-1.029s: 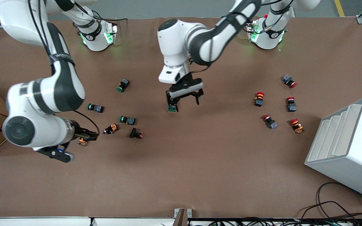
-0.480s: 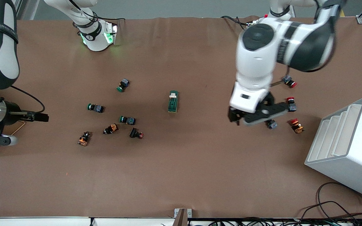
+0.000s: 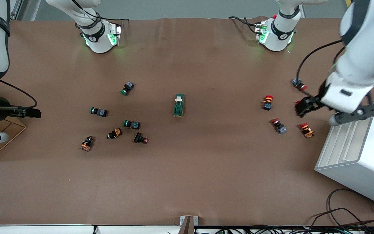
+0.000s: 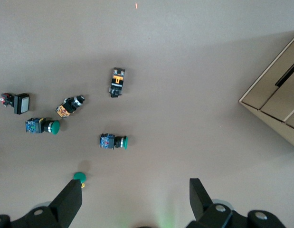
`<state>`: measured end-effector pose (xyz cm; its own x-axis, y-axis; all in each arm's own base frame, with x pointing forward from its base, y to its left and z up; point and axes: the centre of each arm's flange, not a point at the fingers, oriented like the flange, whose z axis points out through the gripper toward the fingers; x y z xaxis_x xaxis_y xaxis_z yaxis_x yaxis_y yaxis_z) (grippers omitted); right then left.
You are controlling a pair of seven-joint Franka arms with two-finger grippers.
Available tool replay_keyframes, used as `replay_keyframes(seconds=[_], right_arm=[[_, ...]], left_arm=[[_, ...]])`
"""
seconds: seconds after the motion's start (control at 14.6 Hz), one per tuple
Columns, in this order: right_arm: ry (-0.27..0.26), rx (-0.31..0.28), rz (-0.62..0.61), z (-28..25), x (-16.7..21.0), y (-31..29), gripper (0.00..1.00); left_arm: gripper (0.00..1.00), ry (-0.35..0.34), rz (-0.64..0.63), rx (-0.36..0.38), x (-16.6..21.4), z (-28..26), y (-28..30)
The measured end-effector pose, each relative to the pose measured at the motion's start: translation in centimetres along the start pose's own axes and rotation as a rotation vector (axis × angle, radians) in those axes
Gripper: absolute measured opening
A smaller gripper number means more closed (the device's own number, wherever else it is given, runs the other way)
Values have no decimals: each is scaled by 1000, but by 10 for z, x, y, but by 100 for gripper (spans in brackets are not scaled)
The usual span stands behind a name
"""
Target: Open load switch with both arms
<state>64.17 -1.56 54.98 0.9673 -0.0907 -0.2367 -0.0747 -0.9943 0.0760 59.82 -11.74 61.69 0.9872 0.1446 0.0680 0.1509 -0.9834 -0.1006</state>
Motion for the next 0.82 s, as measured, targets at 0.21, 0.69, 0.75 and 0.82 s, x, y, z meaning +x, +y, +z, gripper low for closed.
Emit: replay_keyframes(seconds=[0.21, 0.69, 0.75, 0.82], right_arm=[[-29, 36, -7, -2, -6, -2, 100], [29, 49, -14, -41, -43, -2, 100], [40, 48, -15, -43, -51, -2, 100], [54, 48, -14, -44, -61, -2, 100]], left_arm=[[100, -39, 105, -29, -17, -6, -59], [100, -69, 168, -41, -75, -11, -79], [100, -65, 191, -41, -80, -13, -79], [100, -62, 206, -44, -83, -15, -79]])
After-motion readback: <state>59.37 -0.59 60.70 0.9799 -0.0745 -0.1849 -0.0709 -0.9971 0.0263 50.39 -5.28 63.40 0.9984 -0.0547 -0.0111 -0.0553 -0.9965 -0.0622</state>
